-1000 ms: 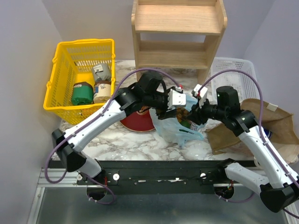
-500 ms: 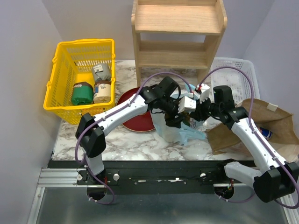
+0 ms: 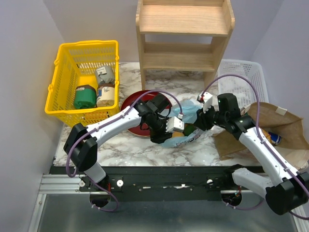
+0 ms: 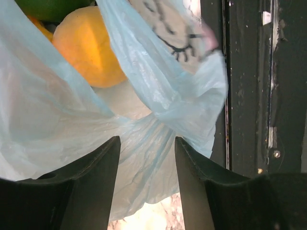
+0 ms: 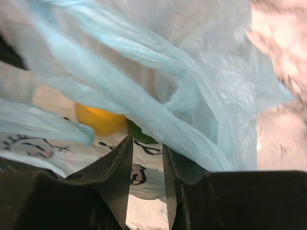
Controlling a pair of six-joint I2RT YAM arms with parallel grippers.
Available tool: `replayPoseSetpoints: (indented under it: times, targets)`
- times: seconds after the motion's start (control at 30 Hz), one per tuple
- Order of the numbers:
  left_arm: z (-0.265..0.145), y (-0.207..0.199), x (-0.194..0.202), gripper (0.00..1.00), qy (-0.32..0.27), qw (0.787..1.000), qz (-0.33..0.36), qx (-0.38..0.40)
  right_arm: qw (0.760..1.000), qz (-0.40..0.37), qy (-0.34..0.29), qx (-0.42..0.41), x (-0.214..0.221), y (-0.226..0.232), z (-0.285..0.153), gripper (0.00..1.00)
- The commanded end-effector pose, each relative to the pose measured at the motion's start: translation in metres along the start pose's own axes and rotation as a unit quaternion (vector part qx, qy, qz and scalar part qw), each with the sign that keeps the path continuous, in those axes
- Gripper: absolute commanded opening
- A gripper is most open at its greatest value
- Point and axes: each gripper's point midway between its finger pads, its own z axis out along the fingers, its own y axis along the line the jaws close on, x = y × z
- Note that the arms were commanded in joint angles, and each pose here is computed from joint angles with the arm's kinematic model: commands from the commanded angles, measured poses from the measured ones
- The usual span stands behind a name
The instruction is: Untie the knot of the grocery bags and take out the mixed food
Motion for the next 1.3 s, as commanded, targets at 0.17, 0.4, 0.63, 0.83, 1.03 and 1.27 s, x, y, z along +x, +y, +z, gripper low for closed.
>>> replayPoseSetpoints:
  times: [0.17,0.4,0.63,0.83,1.03,1.27]
  targets:
    - [-0.009,0.007,0.012,0.65,-0.012,0.997,-0.047,-0.062,0.968,-0.233,0.01,-0.092,-0.001,0.053,0.02,0.38]
    - [-0.024,0.019,0.003,0.71,-0.039,0.991,-0.062,-0.114,0.935,-0.322,0.101,-0.106,0.077,0.05,0.037,0.36]
    - [-0.033,0.026,-0.018,0.73,-0.073,0.988,-0.055,-0.121,0.945,-0.322,0.06,0.001,0.02,0.03,0.008,0.44]
    - [-0.028,0.041,-0.036,0.73,-0.085,0.988,-0.053,-0.118,0.94,-0.337,-0.036,-0.042,-0.055,0.064,-0.034,0.45]
    - [-0.031,0.046,-0.044,0.73,-0.093,0.986,-0.076,-0.12,0.895,-0.399,-0.021,-0.198,-0.003,0.106,-0.008,0.38]
    - [-0.037,0.032,0.004,0.75,-0.066,0.98,-0.116,-0.148,0.924,-0.349,0.045,-0.152,0.051,0.079,0.05,0.3]
